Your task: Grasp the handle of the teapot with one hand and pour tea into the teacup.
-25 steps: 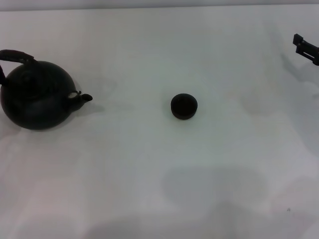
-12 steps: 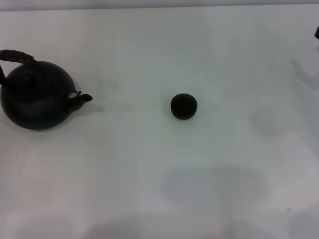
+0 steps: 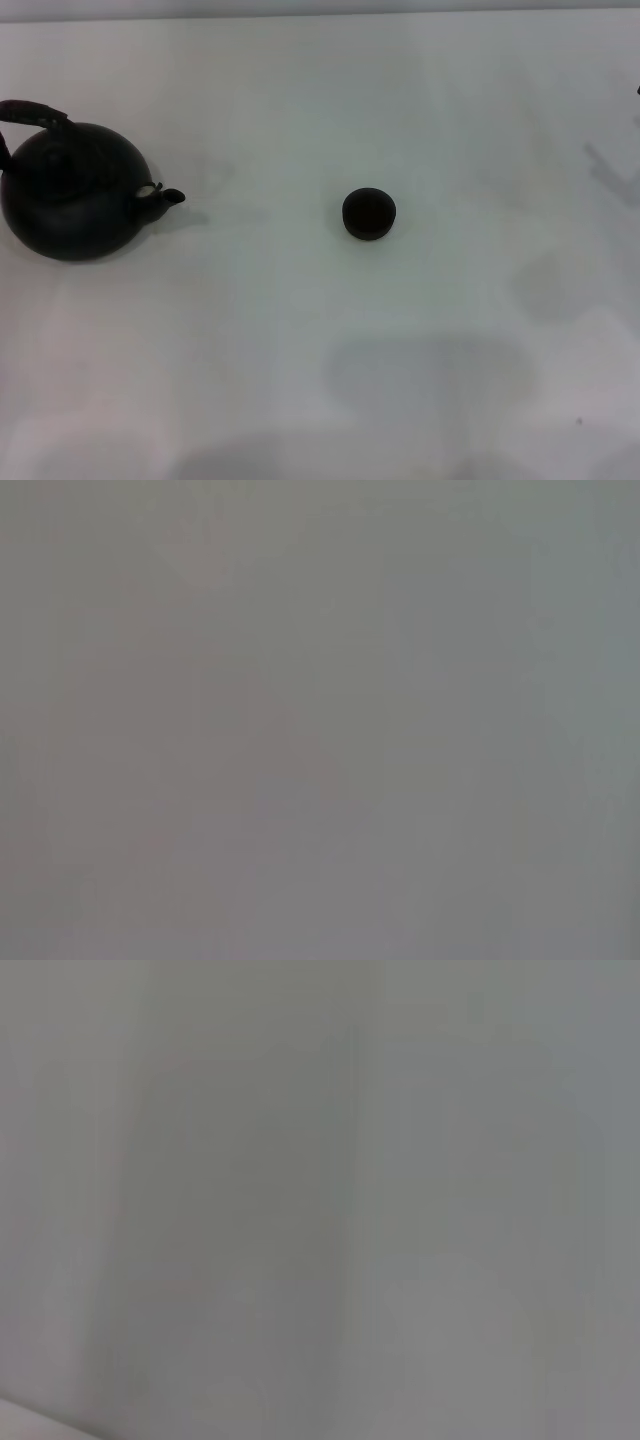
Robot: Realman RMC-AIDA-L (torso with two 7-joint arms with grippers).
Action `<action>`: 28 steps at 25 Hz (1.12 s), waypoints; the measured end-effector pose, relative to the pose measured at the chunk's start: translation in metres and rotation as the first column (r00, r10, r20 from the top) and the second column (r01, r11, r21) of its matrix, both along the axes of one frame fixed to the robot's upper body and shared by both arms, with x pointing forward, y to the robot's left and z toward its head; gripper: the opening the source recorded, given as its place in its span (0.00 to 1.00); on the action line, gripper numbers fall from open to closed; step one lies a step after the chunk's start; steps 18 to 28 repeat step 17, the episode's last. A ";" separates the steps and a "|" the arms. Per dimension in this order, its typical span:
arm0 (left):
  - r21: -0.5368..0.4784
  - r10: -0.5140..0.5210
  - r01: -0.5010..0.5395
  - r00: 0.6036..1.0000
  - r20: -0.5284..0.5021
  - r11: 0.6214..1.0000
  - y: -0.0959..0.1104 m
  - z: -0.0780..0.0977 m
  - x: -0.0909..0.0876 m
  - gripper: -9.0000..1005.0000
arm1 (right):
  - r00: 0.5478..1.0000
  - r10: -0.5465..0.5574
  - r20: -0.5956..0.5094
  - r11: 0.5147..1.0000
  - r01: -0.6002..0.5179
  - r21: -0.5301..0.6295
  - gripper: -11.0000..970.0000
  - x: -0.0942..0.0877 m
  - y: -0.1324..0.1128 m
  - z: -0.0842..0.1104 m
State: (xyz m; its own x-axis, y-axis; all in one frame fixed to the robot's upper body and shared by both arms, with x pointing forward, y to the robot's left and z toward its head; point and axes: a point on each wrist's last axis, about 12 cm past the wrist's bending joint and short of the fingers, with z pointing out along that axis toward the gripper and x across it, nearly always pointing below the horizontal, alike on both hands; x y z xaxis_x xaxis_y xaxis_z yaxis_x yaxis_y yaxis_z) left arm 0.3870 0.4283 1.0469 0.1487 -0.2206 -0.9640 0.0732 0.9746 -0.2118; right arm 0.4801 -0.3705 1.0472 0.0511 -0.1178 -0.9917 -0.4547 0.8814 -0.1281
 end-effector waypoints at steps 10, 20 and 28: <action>0.008 -0.044 0.044 0.998 -0.046 0.999 -0.006 -0.004 0.014 0.74 | 1.000 -0.015 -0.015 1.000 0.015 0.022 0.90 -0.002 0.004 -0.006; 0.009 -0.049 0.050 0.997 -0.066 0.999 -0.008 -0.007 0.018 0.74 | 1.000 -0.017 -0.026 0.999 0.018 0.030 0.90 -0.002 0.006 -0.009; 0.009 -0.049 0.050 0.997 -0.066 0.999 -0.008 -0.007 0.018 0.74 | 1.000 -0.017 -0.026 0.999 0.018 0.030 0.90 -0.002 0.006 -0.009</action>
